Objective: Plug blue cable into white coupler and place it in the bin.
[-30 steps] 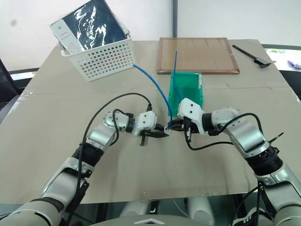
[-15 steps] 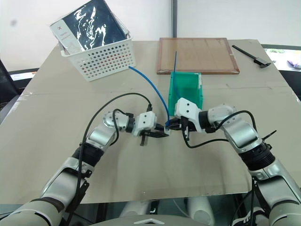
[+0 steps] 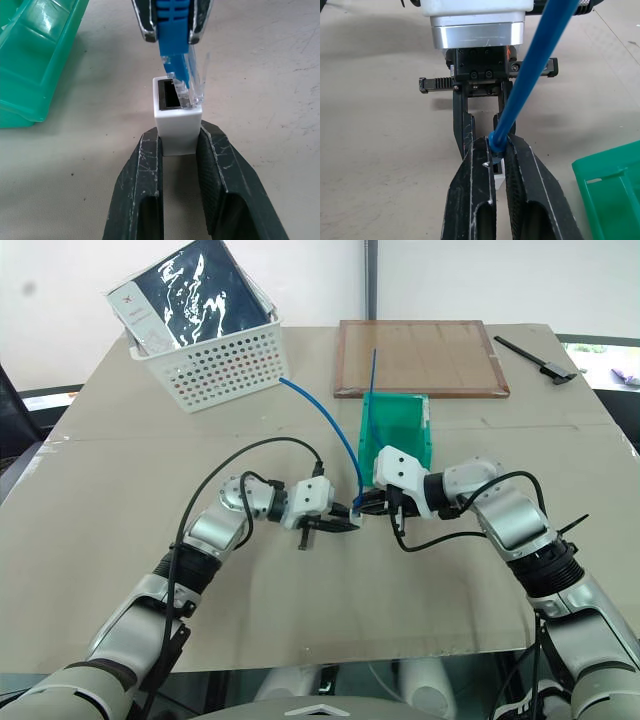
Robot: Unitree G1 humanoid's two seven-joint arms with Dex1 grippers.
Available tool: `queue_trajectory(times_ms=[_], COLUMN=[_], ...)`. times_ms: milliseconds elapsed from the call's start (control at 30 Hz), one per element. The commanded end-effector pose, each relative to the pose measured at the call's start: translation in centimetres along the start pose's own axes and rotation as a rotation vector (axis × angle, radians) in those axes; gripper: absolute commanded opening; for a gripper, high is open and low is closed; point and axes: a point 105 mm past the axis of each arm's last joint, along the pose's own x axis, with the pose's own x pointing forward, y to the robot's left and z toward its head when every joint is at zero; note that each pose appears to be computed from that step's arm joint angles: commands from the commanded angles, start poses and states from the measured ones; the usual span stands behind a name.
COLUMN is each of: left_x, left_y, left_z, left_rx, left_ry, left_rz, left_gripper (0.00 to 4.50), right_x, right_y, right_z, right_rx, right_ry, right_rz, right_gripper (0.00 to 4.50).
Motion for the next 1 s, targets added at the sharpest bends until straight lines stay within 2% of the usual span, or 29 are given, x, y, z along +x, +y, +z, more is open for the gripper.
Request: queue_trajectory(times_ms=[33,400,1000], left_x=[0.5,0.6,0.8], left_y=[-0.7,-0.8,-0.8], left_z=[0.1,0.1,0.1], left_rx=[0.011,0.010,0.008], left_ry=[-0.001,-0.004,-0.004], left_rz=[-0.041,-0.048,-0.053], left_gripper=[0.37,0.37,0.37], right_x=[-1.0,-1.5,-0.7], right_y=[-1.1,-1.3,0.1], right_z=[0.6,1.5,1.3], right_rx=[0.002,0.038,0.056], right_ry=[-0.010,-0.055,-0.046], right_rz=[-0.057,-0.059,0.005], right_gripper=[0.00,0.00,0.00])
